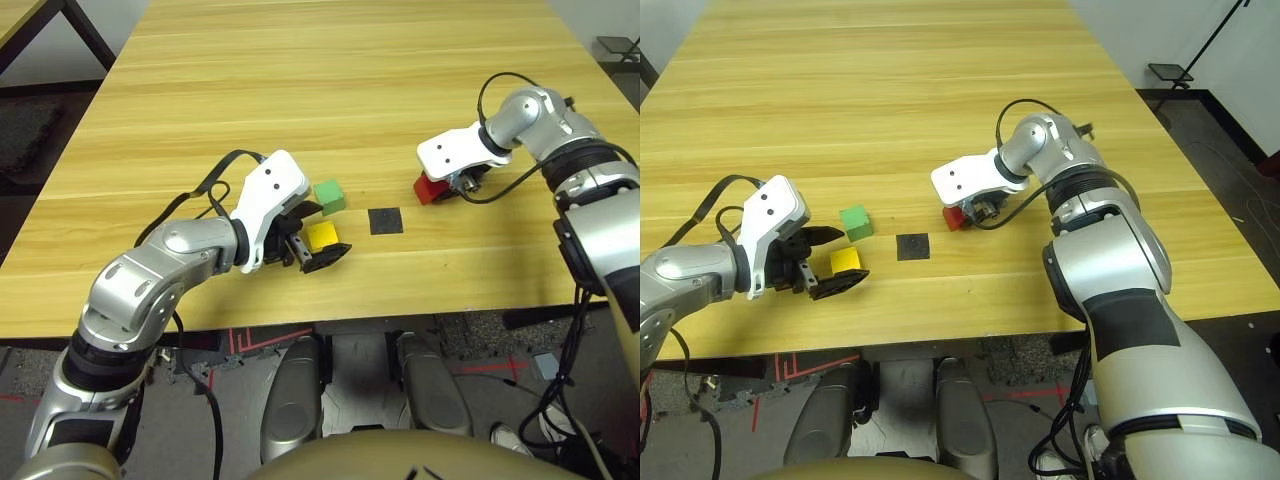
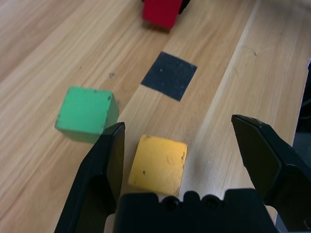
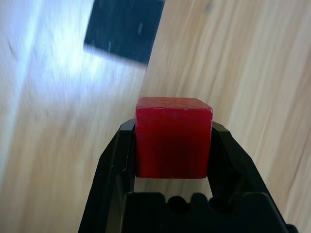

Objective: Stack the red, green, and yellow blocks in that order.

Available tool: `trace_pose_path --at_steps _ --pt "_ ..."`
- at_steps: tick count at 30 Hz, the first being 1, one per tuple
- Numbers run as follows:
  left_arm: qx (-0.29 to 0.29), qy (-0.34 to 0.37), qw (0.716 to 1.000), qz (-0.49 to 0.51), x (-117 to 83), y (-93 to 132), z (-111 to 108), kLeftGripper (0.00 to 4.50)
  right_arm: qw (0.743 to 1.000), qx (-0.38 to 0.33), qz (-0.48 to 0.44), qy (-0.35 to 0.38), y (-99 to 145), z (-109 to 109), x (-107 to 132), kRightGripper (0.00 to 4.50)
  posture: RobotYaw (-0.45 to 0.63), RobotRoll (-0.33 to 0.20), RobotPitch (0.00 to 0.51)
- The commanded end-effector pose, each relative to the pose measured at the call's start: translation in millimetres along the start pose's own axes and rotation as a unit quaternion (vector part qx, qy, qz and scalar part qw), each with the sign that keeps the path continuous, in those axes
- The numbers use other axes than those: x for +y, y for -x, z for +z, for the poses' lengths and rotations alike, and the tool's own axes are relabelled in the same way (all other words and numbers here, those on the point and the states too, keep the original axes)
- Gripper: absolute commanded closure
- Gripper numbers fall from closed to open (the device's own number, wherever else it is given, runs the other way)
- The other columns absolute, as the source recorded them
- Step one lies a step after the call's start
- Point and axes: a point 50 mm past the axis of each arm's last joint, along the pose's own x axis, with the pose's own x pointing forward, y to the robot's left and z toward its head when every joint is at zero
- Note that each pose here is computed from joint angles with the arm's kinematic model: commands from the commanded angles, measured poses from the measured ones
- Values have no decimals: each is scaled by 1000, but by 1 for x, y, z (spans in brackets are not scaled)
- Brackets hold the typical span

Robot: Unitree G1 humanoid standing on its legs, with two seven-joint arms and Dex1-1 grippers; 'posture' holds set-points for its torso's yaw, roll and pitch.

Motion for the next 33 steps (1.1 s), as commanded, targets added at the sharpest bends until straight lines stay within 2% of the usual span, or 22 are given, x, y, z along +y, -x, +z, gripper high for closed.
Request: trace_pose_path --at_steps 1,7,18,33 --pt "-2 -8 1000 -1 4 -5 1 0 999 -20 31 -10 2 16 -5 2433 489 -239 149" --pt "-6 -14 1000 3 11 -9 4 0 999 -12 39 -18 -8 33 -6 2433 487 -247 139" --pt "-14 -24 999 19 16 -9 7 0 999 0 49 -17 -39 57 13 2433 509 -244 139" --pt "-13 -26 999 29 19 -5 8 0 999 8 35 -42 -52 50 19 2433 517 -237 144"
